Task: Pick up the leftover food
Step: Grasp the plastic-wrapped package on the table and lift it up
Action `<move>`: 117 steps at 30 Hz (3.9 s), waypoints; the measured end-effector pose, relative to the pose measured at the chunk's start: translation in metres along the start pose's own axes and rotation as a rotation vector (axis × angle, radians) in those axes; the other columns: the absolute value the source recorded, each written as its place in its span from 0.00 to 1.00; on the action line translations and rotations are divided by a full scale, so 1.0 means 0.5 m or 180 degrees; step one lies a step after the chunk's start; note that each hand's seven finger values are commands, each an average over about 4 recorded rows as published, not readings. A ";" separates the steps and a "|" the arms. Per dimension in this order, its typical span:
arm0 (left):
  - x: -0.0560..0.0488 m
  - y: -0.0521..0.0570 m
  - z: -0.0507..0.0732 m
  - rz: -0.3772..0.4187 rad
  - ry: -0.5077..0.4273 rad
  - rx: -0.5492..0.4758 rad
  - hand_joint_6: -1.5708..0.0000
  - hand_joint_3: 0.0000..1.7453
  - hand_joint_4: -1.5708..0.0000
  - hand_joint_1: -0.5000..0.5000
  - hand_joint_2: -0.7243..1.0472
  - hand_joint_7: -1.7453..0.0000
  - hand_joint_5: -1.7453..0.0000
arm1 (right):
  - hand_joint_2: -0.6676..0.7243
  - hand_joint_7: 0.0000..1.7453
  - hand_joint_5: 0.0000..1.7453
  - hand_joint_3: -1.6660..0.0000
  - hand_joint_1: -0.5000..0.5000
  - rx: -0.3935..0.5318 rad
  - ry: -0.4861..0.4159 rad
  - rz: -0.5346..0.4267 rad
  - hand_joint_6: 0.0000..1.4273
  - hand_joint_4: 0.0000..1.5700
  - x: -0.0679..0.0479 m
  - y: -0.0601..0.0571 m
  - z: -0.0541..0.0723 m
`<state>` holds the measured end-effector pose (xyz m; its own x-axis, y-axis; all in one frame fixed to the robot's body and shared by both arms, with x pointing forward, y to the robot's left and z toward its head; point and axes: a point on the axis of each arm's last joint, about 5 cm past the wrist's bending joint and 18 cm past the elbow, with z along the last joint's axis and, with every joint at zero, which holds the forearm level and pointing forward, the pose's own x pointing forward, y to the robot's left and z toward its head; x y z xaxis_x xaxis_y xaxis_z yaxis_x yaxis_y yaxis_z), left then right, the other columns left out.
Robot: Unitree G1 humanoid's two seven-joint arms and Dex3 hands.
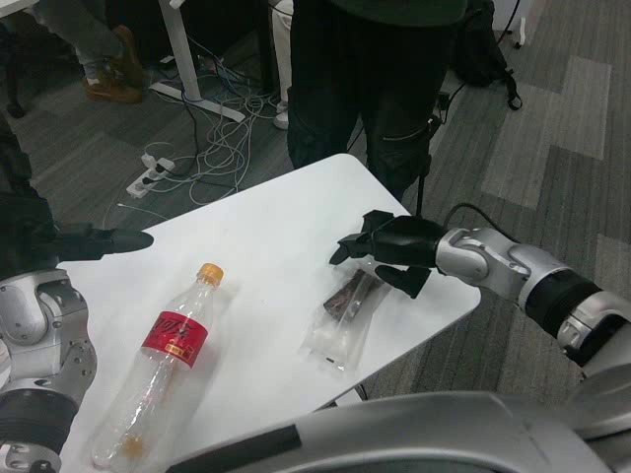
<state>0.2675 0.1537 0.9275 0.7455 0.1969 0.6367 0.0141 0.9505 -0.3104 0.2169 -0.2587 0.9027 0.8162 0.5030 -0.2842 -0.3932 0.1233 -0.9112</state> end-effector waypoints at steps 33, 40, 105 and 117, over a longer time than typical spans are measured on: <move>-0.001 0.013 0.000 -0.0007 0.0056 0.0046 1.00 0.00 0.82 0.00 0.20 1.00 1.00 | 0.39 0.00 0.00 0.95 0.34 -0.0051 -0.0423 -0.0211 0.00 0.00 -0.032 0.021 0.106; 0.011 0.021 0.002 -0.0077 0.0052 0.0128 1.00 0.00 0.81 0.00 0.20 1.00 1.00 | 0.25 0.00 0.00 0.93 0.35 -0.0004 -0.0486 0.0038 0.00 0.00 -0.005 0.060 0.109; 0.010 0.028 -0.001 -0.0055 0.0117 0.0152 1.00 0.00 0.81 0.00 0.20 1.00 1.00 | 0.18 0.24 0.83 0.71 0.32 0.0460 -0.0471 -0.0132 0.08 0.33 0.014 0.051 0.075; 0.010 0.028 -0.001 -0.0046 0.0121 0.0141 1.00 0.00 0.81 0.00 0.20 1.00 1.00 | 0.27 0.24 0.81 0.76 0.33 0.0497 -0.0485 -0.0129 0.05 0.31 0.003 0.049 0.084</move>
<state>0.2718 0.1680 0.9256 0.7703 0.1745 0.6133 -0.0038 0.9631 -0.2692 0.1908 -0.2187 0.8926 0.7640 0.6170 -0.1889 -0.4317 0.2711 -0.8603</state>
